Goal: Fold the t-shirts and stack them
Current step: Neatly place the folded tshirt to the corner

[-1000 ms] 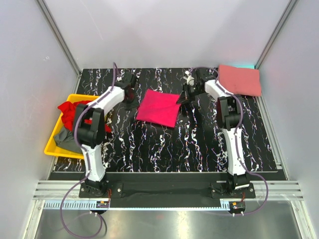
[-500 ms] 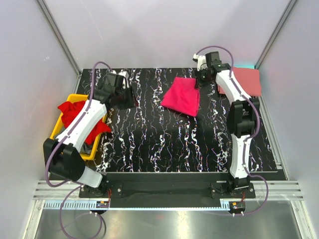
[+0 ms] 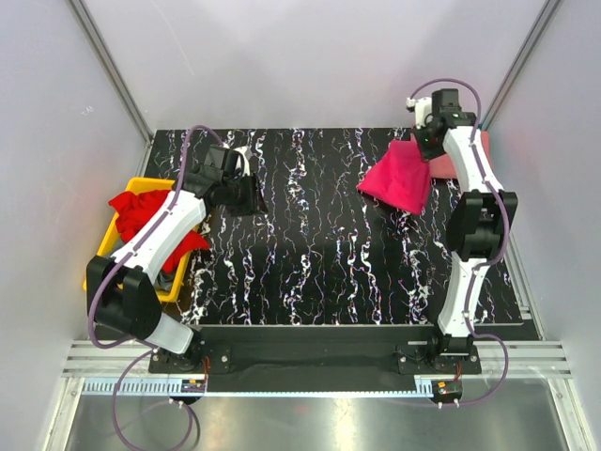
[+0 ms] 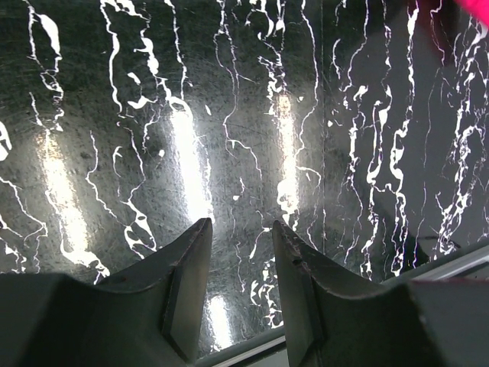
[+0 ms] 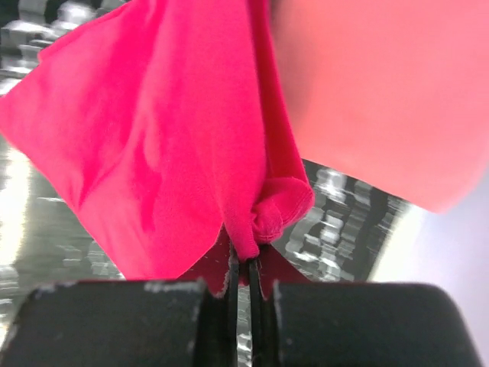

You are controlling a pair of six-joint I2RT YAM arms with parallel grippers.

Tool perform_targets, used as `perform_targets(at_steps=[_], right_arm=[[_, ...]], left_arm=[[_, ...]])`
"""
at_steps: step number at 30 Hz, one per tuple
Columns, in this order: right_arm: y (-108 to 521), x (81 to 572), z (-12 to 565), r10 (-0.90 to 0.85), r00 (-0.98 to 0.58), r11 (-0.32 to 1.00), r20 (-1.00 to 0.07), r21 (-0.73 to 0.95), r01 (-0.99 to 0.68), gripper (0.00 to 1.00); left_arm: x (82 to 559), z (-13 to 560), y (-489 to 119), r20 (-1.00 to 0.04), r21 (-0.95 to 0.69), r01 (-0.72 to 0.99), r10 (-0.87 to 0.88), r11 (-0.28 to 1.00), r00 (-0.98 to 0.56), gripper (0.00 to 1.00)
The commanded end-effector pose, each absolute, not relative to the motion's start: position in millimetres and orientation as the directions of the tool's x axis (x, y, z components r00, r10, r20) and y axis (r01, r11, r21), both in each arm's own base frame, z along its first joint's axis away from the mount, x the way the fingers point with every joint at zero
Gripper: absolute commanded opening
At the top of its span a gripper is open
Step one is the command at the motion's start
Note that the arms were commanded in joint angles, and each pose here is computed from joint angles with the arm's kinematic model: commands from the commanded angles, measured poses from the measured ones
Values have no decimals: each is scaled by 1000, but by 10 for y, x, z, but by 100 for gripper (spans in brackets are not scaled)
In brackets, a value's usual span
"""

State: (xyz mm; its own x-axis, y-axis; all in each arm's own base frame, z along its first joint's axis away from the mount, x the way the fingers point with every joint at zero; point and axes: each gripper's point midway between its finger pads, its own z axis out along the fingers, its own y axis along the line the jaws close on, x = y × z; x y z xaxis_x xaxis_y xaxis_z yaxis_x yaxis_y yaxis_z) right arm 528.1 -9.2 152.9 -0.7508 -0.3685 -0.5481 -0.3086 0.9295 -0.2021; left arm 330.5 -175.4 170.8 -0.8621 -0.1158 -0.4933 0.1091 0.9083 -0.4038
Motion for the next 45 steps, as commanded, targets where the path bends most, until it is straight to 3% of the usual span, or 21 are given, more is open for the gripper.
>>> perform_targets(at_steps=[1, 14, 20, 28, 45], right_arm=[[-625, 5355, 2188, -438, -669, 887, -600, -411, -211, 0], [-1036, 5505, 2372, -544, -584, 817, -602, -538, -207, 0], [-1071, 5645, 2733, -491, -478, 856, -729, -506, -107, 0], [-1068, 5642, 2842, -447, -449, 884, -774, -460, -88, 0], [-1557, 6016, 2464, -81, -460, 996, -884, -81, -20, 0]], left_arm=[[3314, 1864, -1864, -537, -437, 176, -99, 882, -838, 43], [3318, 1795, -1897, -524, -433, 179, -85, 883, -847, 43], [3282, 1764, -1945, -514, -438, 191, -70, 879, -855, 43], [3259, 1771, -1976, -511, -449, 200, -67, 871, -857, 42], [3258, 1727, -1980, -506, -438, 199, -57, 877, -861, 41]])
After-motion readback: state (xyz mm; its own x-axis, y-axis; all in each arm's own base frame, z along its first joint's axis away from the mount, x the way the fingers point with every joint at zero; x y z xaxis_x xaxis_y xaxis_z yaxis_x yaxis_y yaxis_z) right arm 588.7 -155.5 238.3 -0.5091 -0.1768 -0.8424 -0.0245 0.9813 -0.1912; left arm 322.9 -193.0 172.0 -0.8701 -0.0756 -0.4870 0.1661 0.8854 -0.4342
